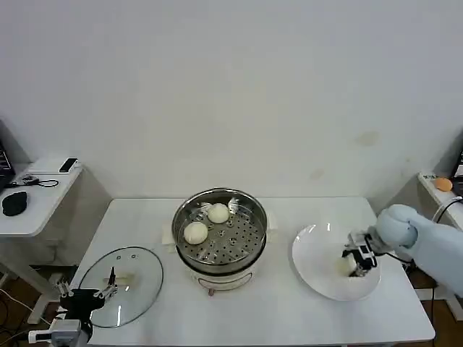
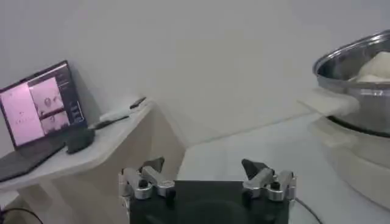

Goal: Take steamed baozi put them in steamer then cover it.

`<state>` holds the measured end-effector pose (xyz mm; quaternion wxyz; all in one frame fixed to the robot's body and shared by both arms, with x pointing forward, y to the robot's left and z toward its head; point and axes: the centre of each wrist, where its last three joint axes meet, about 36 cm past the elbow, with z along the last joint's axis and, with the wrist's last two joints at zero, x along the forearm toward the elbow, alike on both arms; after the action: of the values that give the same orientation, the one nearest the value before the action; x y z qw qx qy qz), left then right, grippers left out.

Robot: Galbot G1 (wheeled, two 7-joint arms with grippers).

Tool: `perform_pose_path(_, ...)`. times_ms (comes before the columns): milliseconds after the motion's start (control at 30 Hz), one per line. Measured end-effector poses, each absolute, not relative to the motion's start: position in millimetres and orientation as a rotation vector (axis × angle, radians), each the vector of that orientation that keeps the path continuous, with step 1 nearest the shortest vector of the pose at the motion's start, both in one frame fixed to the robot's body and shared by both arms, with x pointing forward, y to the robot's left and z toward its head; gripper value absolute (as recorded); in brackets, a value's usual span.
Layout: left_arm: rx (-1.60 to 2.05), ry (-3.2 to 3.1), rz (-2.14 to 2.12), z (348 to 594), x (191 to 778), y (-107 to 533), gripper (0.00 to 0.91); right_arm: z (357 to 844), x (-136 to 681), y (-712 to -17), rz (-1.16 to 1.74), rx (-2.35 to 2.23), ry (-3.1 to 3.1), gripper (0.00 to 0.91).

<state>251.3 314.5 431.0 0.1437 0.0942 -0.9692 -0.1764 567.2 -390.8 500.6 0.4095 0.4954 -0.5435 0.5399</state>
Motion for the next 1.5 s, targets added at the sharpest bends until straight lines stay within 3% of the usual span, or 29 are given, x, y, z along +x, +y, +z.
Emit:
perform_pose_path(400,0.263,-2.802,-0.511,433,253,314,0.907,593,619,-358,1.442,1.237,-1.525,0.645)
perform_pose_path(800,0.290,-2.800,-0.511,436,250,318,0.907,684,650,-253,1.631,1.372,-1.551,0.655)
perform_pose_path(1033,0.315,-2.797,-0.511,437,248,322,0.907,689,648,-181,1.720,1.512,-1.451,0.655)
perform_pose_path(1500,0.365,-2.784,-0.504,437,244,329,0.907,638,628,-64,1.813,1.791,-1.153,0.655)
